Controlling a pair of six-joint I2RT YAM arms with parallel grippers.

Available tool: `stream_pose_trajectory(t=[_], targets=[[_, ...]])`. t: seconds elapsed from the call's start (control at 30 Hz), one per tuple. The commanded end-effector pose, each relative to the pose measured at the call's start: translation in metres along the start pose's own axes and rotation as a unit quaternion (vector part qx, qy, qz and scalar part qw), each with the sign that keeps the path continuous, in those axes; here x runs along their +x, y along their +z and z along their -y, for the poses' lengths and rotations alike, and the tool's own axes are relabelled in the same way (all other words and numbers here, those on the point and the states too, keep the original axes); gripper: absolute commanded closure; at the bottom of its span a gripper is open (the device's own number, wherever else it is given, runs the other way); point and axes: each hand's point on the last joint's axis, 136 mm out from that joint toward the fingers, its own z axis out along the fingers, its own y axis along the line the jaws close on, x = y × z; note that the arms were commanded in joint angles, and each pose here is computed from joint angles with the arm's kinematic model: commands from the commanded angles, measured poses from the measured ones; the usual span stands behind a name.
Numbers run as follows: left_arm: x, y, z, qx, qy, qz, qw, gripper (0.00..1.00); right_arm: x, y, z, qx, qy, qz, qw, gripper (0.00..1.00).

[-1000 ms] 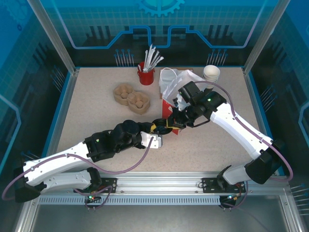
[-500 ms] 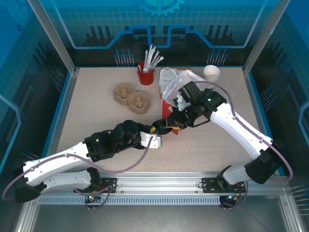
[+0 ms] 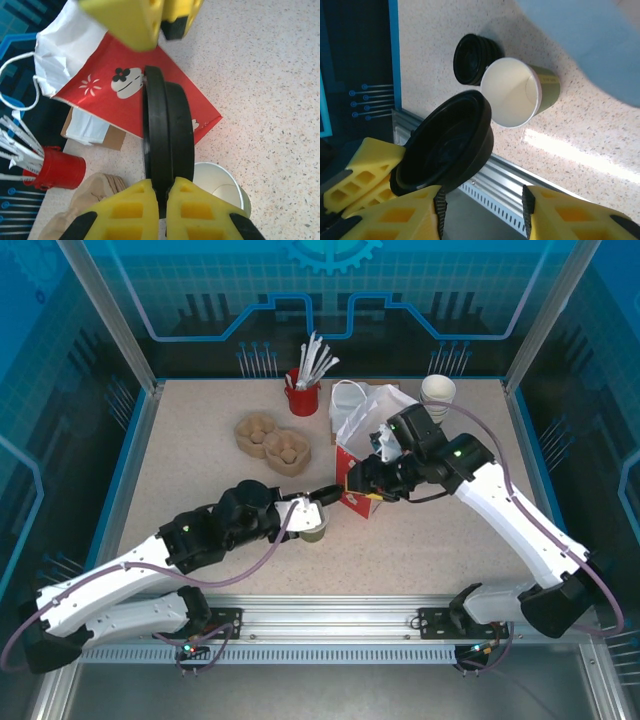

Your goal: Pack the takeout coffee

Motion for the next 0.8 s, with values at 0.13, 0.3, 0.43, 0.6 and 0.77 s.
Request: stream_pose_trajectory(t=[0.13,0.3,0.43,0.6,0.77], targets=[[0.009,-0.004,-0.001,0.027,-0.127,-0.004,0.992,0.91,-0.004,-0.020,0.007,0.002,-0.013,0.052,0.999,0.53],[0.018,-0.001,0.007,0.059,-0.224,-0.008,0.973,0.89,0.003,-0.013,0.015,-0.007,-0.016,0.053,0.998,0.53],[0.026,0.004,0.014,0.068,-0.271,-0.015,0.960,0.89,0.010,-0.004,0.025,-0.008,-0.009,0.047,0.999,0.53],[0.033,0.010,0.019,0.077,-0.320,-0.023,0.944,0.90,0.015,0.003,0.032,-0.007,-0.003,0.042,0.999,0.53],[0.042,0.014,0.022,0.085,-0.374,-0.029,0.923,0.90,0.018,0.009,0.037,-0.010,0.000,0.040,0.999,0.53]])
